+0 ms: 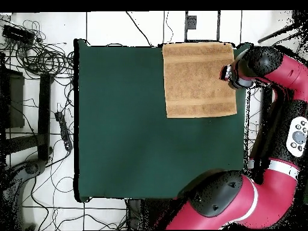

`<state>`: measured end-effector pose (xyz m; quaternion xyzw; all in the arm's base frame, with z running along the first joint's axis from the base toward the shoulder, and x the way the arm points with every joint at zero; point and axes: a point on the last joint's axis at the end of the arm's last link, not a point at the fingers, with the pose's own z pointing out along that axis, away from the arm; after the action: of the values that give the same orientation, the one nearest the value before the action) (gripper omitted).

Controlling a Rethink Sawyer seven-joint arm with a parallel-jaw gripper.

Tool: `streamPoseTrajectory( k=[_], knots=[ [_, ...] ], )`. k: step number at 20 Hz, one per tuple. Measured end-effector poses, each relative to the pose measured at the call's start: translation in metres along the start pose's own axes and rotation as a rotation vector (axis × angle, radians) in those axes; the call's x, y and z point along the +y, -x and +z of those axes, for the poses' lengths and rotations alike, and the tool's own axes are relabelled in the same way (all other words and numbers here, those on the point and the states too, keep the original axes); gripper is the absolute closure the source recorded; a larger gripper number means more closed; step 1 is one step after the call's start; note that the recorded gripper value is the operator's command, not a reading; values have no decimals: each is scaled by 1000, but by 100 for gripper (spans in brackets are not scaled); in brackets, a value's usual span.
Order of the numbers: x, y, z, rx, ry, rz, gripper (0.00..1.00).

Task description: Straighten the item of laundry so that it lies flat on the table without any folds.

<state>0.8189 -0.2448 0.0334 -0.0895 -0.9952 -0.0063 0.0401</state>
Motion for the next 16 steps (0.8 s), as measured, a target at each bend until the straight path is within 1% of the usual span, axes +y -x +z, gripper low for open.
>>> streamPoseTrajectory(
  k=[8,12,16],
  knots=[
    [2,-1,3,3,2,-2,0],
    [5,-3,14,17,7,-3,0],
    [8,-10,32,42,18,-5,0]
  ],
)
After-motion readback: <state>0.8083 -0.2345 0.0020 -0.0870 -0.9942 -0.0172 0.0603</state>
